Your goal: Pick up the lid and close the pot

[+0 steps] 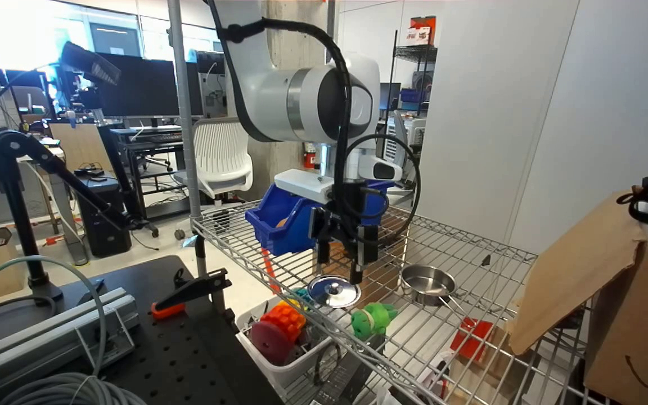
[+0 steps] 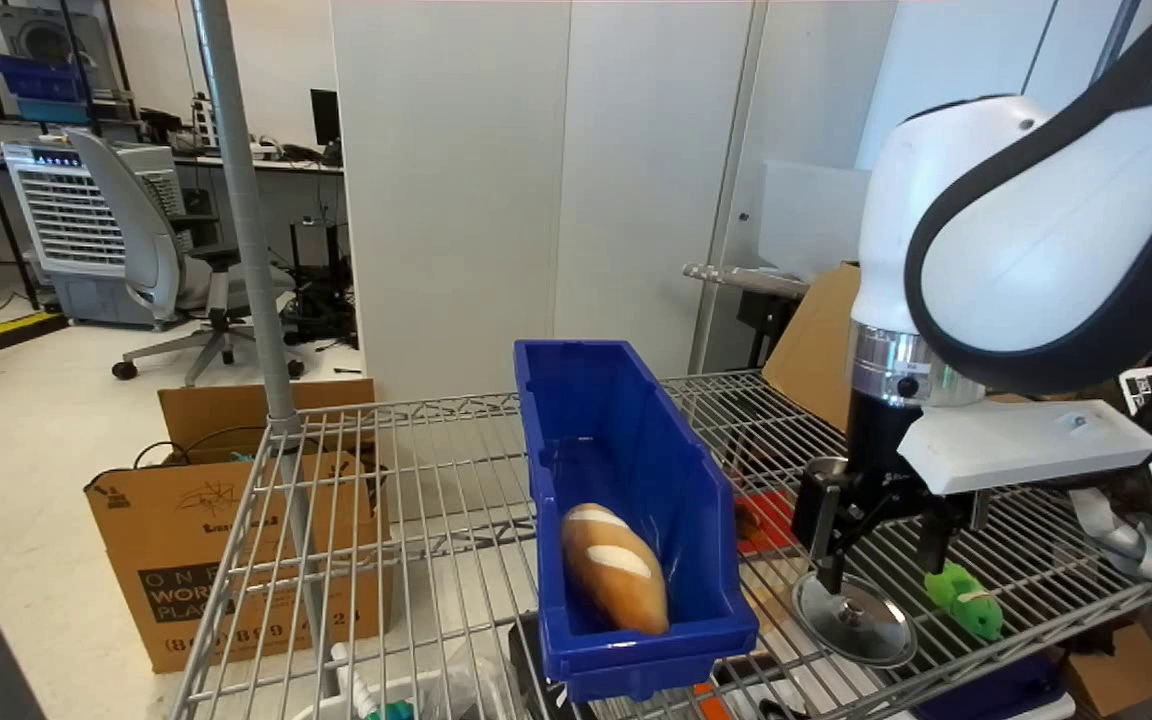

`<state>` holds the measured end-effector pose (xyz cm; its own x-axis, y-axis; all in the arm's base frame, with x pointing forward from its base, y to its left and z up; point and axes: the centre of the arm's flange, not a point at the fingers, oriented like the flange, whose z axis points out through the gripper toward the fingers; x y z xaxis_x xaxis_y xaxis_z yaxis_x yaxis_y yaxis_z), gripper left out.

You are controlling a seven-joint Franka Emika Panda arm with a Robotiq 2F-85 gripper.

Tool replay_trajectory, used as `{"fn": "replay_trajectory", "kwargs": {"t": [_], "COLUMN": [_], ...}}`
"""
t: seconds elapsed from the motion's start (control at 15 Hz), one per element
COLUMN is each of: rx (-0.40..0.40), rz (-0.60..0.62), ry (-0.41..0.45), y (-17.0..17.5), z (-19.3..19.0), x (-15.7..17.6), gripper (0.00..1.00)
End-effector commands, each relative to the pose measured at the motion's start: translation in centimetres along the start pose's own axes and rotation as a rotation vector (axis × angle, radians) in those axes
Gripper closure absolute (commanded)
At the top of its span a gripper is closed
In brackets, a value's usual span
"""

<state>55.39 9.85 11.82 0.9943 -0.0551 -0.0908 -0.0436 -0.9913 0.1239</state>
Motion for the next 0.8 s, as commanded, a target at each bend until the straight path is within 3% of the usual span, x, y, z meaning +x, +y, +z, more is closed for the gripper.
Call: {"fn": "replay_trajectory", "kwargs": {"t": [0.0,0.2,0.27,0.33,0.4,0.73], "rx": [-0.002,0.014,0.017,0.018,0.018,0.030], "rz": [0.007,0.008,0.010,0.013,0.016,0.030], "ry": [0.010,0.001,-0.001,-0.009,-0.009,-0.022], "y": [-1.0,-1.6,-1.7,-1.8,-1.9,-2.2], "z": [1.3,2.0,2.1,2.3,2.4,2.7], "x": [1.9,2.1,2.1,2.1,2.1,1.9], "gripper": [0.00,0.03,0.20,0.27,0.28,0.66]}}
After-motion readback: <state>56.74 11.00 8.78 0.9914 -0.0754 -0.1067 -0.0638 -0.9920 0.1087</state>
